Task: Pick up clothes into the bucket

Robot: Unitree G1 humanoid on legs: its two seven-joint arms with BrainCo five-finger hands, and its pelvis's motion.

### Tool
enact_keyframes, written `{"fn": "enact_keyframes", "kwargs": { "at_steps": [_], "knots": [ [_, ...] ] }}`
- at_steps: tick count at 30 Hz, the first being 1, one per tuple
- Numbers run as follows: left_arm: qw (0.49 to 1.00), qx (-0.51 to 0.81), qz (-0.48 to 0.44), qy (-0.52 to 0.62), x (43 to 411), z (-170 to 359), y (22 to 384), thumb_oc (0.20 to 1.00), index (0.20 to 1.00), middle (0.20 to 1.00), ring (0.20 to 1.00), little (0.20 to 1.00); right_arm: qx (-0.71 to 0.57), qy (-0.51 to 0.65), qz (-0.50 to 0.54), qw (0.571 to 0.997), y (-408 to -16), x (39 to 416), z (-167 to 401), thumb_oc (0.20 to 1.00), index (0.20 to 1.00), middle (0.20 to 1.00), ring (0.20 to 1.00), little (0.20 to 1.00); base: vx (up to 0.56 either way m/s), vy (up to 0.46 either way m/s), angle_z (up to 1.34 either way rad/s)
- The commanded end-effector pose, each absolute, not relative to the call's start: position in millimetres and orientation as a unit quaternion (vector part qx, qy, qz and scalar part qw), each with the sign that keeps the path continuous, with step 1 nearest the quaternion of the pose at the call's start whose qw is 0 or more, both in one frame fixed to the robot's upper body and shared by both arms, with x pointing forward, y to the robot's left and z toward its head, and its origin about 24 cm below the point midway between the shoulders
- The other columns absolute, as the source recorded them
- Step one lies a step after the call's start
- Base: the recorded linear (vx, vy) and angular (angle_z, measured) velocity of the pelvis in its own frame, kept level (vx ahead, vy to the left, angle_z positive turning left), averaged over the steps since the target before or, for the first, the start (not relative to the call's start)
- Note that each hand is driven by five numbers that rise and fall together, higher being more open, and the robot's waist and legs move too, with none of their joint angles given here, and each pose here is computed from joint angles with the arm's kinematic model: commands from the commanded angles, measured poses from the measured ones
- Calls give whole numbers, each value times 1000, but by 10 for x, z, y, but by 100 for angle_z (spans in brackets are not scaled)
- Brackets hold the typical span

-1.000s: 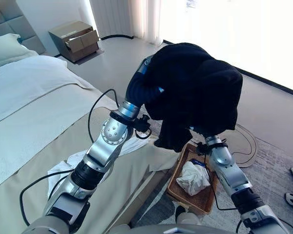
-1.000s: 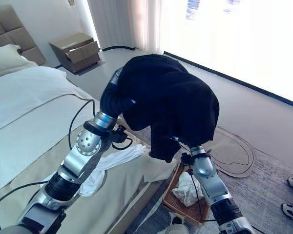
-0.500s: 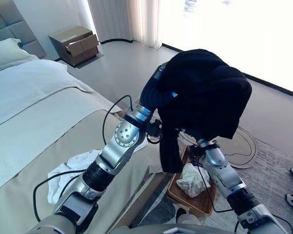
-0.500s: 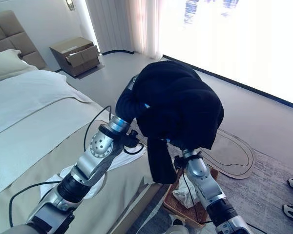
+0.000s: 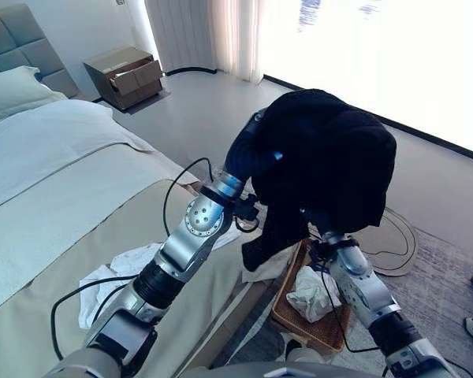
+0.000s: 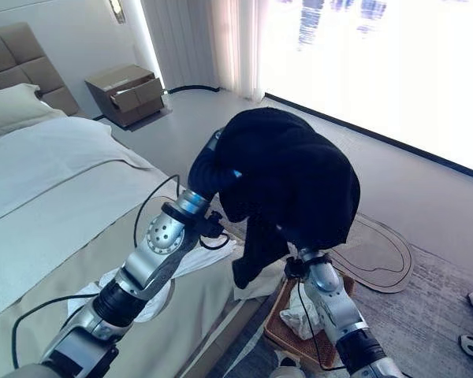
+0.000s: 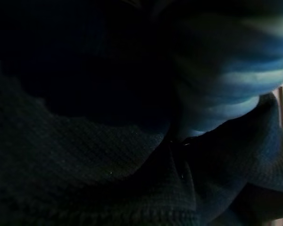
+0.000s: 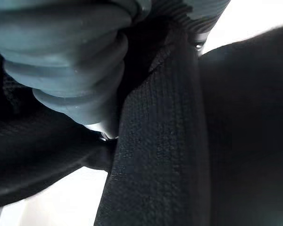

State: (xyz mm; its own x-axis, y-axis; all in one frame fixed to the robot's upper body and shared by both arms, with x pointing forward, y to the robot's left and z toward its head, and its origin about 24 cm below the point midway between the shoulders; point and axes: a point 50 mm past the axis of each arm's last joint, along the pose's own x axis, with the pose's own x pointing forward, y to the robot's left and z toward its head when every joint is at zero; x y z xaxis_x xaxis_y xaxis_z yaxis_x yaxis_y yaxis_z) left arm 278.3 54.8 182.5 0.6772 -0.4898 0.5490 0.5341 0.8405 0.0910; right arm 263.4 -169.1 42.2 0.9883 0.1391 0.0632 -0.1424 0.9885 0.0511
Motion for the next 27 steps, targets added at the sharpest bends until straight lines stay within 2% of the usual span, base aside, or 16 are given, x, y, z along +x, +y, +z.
{"fn": "enact_keyframes", "kwargs": {
  "at_steps": [1,10,11,12,17,20,23,27],
  "knots": [
    [914,-24,-244,-322,2880,1938,677,200,200,200,200,200,76,-127,38,988,-1777,2688,749,200,200,200,200,200,-3,-2,-4],
    [947,51,-222,-227,2994,1377,769,200,200,200,200,200,145,-147,-68,976,-2156,2552,710,200,200,200,200,200,2,-5,-3],
    [947,72,-226,-217,3011,1314,753,674,674,674,674,674,153,-152,-75,974,-2175,2553,718,200,200,200,200,200,-7,-4,-7],
    [943,112,-243,-197,3038,1208,708,1000,1000,1000,1000,1000,157,-158,-83,971,-2207,2558,739,200,200,200,200,200,-14,0,-6],
    [917,173,-313,-176,3001,1068,592,1000,1000,1000,1000,1000,161,-164,-107,967,-2317,2544,743,200,200,200,200,200,-3,2,-2],
    [919,132,-344,-140,2944,956,632,1000,1000,1000,1000,1000,156,-177,-135,962,-2427,2516,783,200,200,200,200,200,0,0,0],
    [932,77,-339,-105,2873,827,818,1000,1000,1000,1000,1000,153,-211,-162,952,-2560,2484,907,200,200,200,200,200,9,3,-4],
    [939,74,-331,-64,2733,652,1146,1000,1000,1000,1000,1000,144,-251,-212,933,-2812,2407,1046,200,200,200,200,200,6,2,-2]
  ]
}}
